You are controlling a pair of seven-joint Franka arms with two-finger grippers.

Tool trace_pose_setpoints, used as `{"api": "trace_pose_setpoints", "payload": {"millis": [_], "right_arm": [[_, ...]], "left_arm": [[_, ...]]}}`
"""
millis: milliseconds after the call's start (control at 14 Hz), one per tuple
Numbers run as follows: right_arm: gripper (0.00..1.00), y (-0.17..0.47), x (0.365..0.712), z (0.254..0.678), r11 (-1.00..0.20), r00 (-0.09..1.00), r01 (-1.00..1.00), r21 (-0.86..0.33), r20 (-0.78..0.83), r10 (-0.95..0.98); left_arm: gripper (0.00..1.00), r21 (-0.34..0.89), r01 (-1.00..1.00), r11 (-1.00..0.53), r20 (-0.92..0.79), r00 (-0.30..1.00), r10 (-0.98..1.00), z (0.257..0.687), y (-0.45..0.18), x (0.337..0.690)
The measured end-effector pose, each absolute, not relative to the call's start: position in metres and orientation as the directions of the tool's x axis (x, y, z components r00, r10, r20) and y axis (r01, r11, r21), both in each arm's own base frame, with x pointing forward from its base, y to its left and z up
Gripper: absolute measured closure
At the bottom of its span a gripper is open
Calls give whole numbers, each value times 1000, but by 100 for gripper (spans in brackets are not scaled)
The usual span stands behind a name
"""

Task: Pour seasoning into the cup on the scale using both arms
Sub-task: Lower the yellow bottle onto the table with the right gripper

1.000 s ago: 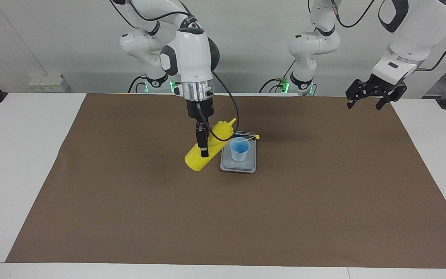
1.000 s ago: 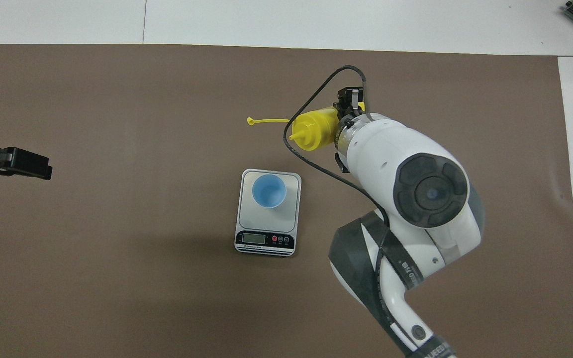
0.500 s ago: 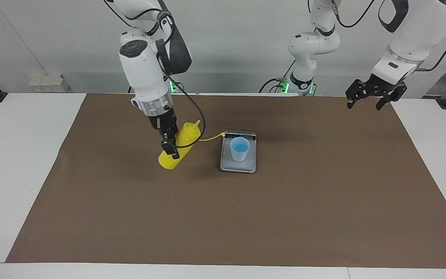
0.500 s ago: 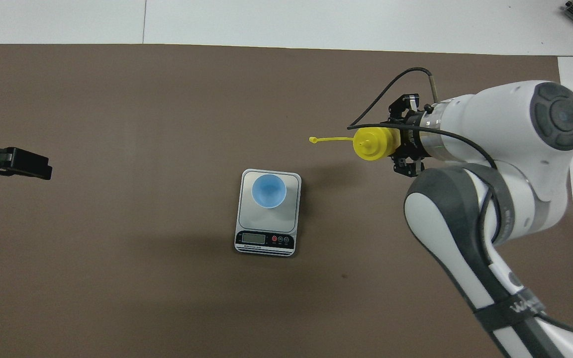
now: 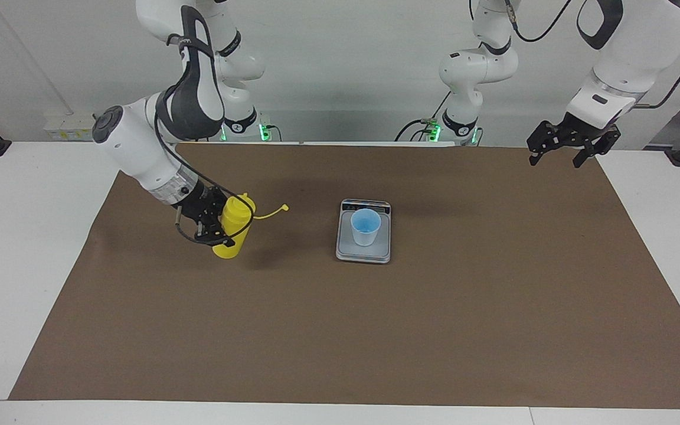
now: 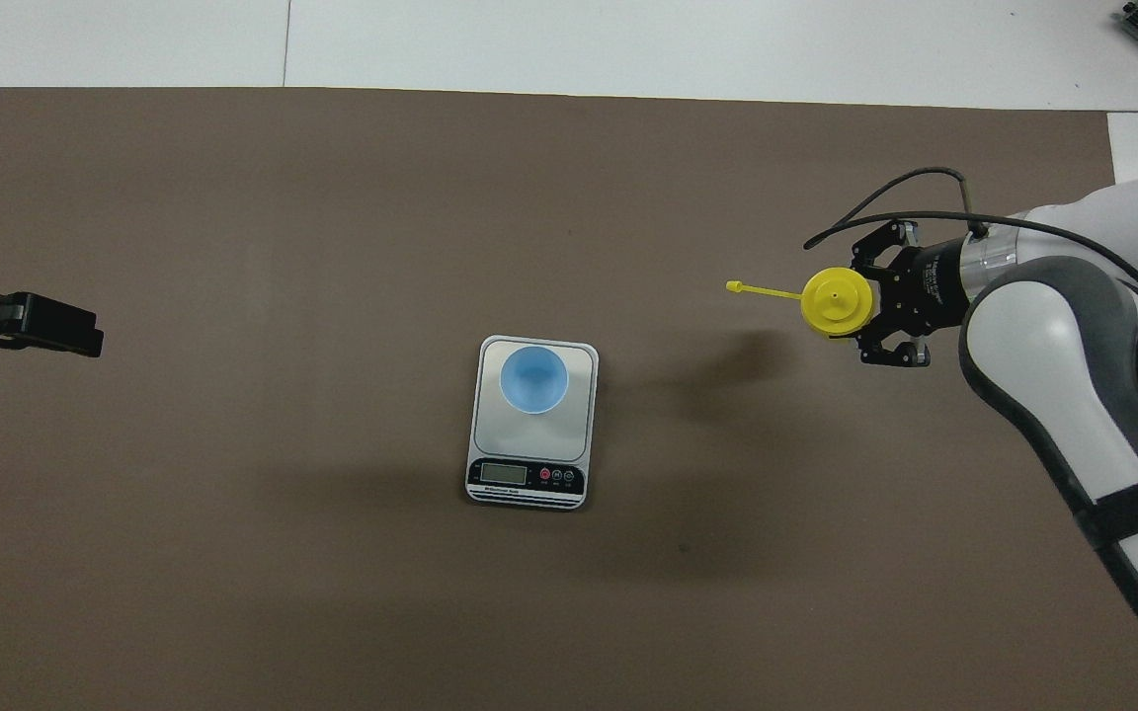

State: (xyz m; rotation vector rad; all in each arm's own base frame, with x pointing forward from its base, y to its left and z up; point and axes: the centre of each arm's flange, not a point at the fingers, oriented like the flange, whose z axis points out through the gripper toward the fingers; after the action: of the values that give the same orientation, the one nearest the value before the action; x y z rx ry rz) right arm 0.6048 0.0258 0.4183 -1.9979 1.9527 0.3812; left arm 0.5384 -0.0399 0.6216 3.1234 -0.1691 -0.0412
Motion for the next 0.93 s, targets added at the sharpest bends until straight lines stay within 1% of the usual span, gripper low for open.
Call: {"api": "trace_pose_setpoints", "payload": {"millis": [143, 357, 500, 714, 857, 929], "right_arm": [[43, -2, 607, 394, 8, -5, -1000, -5, -438, -899], [43, -34, 605, 350, -19, -5, -999, 45, -483, -876], [43, -47, 605, 326, -38, 8, -998, 48, -515, -857], [43, -62, 604, 321, -43, 20, -999, 31, -529, -848], [26, -65, 607, 326, -37, 28, -999, 7, -519, -855], [13, -66, 607, 331, -44, 39, -999, -3, -508, -860]], "left_arm": [[0, 15, -108, -994, -26, 994, -108, 622, -40, 538], [0, 15, -108, -994, -26, 994, -108, 622, -40, 538], [0, 15, -108, -994, -26, 994, -108, 622, -40, 538], [0, 15, -108, -994, -26, 994, -108, 622, -40, 538], [0, 15, -108, -994, -26, 994, -108, 622, -40, 538], [0, 15, -108, -994, -26, 994, -108, 622, -40, 538]]}}
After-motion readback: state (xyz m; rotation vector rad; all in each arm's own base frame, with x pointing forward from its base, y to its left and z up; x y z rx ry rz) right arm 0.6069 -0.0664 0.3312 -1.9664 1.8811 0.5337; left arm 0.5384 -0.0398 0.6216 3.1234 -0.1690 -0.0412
